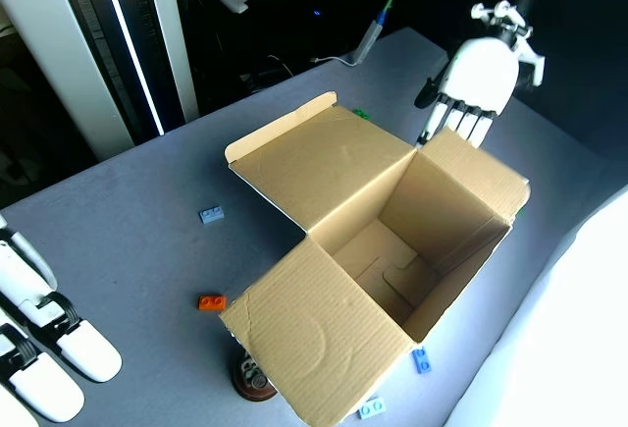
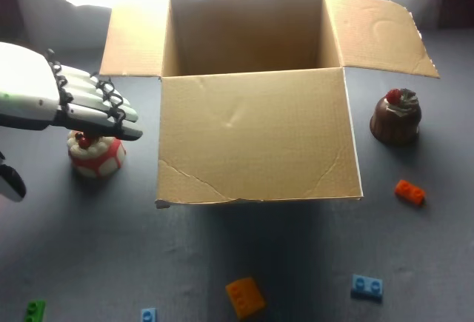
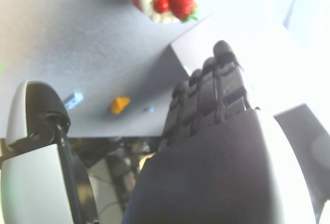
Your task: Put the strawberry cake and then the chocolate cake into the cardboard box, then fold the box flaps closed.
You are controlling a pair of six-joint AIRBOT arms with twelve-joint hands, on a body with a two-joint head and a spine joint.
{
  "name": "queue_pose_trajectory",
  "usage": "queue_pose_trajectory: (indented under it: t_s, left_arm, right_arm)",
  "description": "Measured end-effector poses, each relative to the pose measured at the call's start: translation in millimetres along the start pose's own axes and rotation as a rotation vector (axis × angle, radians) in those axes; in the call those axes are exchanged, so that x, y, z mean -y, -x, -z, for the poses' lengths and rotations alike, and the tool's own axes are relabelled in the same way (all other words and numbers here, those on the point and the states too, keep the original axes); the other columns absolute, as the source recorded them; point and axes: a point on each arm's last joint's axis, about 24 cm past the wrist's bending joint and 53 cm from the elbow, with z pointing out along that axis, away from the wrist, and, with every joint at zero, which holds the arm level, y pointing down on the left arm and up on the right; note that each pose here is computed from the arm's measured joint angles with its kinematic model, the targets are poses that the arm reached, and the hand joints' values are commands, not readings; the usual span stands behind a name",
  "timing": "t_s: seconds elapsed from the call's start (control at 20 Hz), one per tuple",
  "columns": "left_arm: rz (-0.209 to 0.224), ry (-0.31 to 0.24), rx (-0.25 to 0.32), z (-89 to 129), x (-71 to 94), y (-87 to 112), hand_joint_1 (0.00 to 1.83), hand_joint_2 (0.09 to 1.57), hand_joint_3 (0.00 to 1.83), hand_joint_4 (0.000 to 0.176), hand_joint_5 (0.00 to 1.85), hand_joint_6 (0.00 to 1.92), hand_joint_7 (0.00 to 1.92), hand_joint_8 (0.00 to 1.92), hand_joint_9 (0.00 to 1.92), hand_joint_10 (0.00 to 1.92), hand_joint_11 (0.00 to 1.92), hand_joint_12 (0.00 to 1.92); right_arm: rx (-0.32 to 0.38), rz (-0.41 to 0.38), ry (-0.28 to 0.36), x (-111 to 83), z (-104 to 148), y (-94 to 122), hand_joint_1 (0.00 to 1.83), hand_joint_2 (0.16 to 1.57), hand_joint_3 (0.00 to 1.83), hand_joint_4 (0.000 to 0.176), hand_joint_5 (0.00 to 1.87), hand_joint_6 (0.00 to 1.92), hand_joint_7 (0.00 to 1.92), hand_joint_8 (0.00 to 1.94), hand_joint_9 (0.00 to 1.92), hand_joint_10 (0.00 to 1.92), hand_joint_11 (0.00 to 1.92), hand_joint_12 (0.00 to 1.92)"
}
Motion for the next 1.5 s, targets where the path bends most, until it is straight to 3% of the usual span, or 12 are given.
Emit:
queue_pose_trajectory:
  t_s: [0.35, 0.55, 0.8, 1.0, 1.15, 1.3, 1.45, 1.5]
  left_arm:
    - [0.008, 0.014, 0.028, -26, -2.7, 11.7, 1.00, 0.95, 0.01, 0.030, 0.02, 0.00, 0.00, 0.00, 0.01, 0.00, 0.00, 0.25]
    - [0.038, 0.056, 0.009, -45, -26.2, 2.2, 1.03, 0.95, 0.00, 0.027, 0.02, 0.00, 0.00, 0.00, 0.01, 0.00, 0.00, 0.29]
    - [0.066, 0.111, 0.024, -38, -51.3, 2.3, 1.00, 0.97, 0.01, 0.039, 0.00, 0.00, 0.00, 0.00, 0.02, 0.00, 0.00, 0.31]
    - [0.081, 0.126, 0.024, -43, -59.8, -0.3, 1.07, 0.96, 0.00, 0.041, 0.02, 0.00, 0.00, 0.00, 0.00, 0.00, 0.00, 0.25]
    - [0.087, 0.122, 0.024, -44, -59.1, -2.1, 1.14, 0.93, 0.00, 0.047, 0.03, 0.00, 0.00, 0.00, 0.01, 0.00, 0.00, 0.27]
    - [0.089, 0.123, 0.000, -47, -58.8, -12.8, 1.19, 0.88, 0.00, 0.035, 0.07, 0.01, 0.01, 0.00, 0.04, 0.01, 0.00, 0.39]
    - [0.092, 0.118, 0.004, -52, -55.4, -12.5, 1.18, 0.91, 0.00, 0.052, 0.05, 0.00, 0.02, 0.00, 0.06, 0.00, 0.00, 0.44]
    - [0.095, 0.113, 0.003, -54, -53.4, -13.7, 1.19, 0.92, 0.00, 0.046, 0.06, 0.00, 0.04, 0.00, 0.07, 0.01, 0.00, 0.47]
  right_arm:
    - [0.000, 0.000, 0.001, -0.2, 0, 0, 0.91, 1.04, 0.00, 0.000, 0.00, 0.00, 0.04, 0.01, 0.03, 0.01, 0.00, 0.00]
    - [0.000, 0.000, 0.001, -0.5, 0, 0, 0.94, 1.04, 0.00, 0.000, 0.00, 0.00, 0.04, 0.01, 0.03, 0.01, 0.00, 0.00]
    - [0.005, 0.002, 0.001, -1.0, -1, 0, 1.02, 1.01, 0.00, 0.000, 0.02, 0.01, 0.10, 0.02, 0.05, 0.01, 0.01, 0.01]
    - [0.005, 0.004, 0.002, -1.7, -1, 0, 1.03, 0.99, 0.00, 0.000, 0.01, 0.00, 0.11, 0.02, 0.06, 0.02, 0.02, 0.02]
    - [0.006, 0.004, 0.002, -1.5, -1, 0, 1.06, 0.99, 0.00, 0.000, 0.02, 0.00, 0.09, 0.00, 0.05, 0.01, 0.00, 0.01]
    - [0.006, 0.004, 0.002, -1.6, -1, 0, 1.07, 0.98, 0.00, 0.004, 0.02, 0.01, 0.10, 0.01, 0.07, 0.02, 0.02, 0.01]
    - [0.007, 0.005, 0.002, -1.5, -1, 1, 1.08, 0.98, 0.00, 0.001, 0.02, 0.00, 0.08, 0.00, 0.06, 0.01, 0.00, 0.00]
    - [0.008, 0.004, 0.001, -1.3, -1, 1, 1.07, 0.99, 0.00, 0.000, 0.00, 0.00, 0.06, 0.00, 0.05, 0.01, 0.00, 0.00]
